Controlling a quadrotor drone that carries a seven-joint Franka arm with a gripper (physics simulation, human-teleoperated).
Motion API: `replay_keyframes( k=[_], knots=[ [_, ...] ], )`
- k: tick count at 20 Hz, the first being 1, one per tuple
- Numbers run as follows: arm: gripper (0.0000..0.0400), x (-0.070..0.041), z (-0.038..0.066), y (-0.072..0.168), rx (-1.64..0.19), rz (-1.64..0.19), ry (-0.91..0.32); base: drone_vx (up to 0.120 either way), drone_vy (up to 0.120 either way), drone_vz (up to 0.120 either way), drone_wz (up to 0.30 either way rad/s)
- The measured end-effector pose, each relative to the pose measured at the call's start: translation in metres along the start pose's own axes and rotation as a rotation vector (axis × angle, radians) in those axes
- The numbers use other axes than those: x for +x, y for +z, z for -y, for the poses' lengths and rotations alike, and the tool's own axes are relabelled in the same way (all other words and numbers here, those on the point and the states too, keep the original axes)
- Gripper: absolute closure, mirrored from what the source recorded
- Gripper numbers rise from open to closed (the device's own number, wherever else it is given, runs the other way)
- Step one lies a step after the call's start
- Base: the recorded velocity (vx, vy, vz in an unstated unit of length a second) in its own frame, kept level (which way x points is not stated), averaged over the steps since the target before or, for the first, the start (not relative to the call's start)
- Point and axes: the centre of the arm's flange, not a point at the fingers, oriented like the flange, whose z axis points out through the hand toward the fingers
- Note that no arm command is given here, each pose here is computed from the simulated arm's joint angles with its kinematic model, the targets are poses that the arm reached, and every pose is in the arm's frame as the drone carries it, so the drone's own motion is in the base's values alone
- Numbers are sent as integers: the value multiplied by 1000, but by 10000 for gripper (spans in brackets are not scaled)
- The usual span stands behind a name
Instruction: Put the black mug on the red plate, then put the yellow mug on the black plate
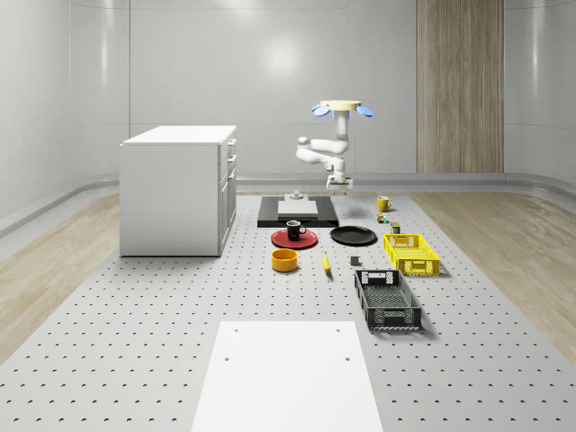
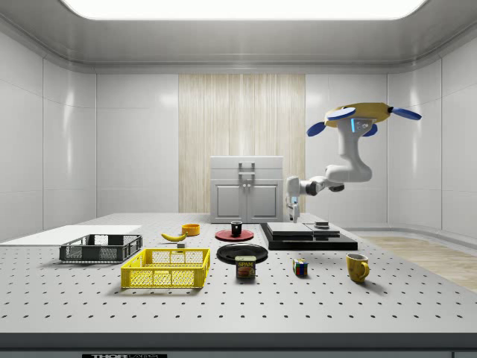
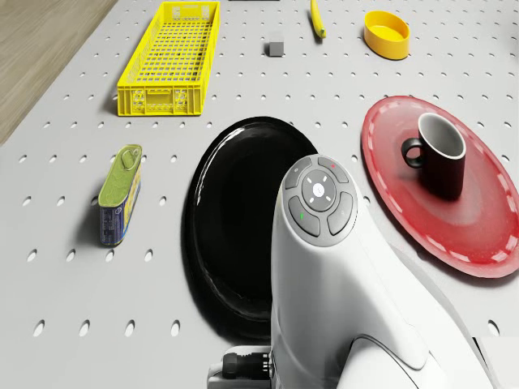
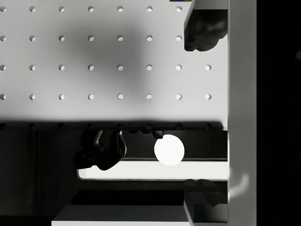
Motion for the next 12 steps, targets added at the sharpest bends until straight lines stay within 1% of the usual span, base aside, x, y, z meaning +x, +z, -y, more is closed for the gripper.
replay_keyframes(
  k=[12],
  knots=[
    [0,0,0,0,0,0,0,-120,120,0,0]
  ],
)
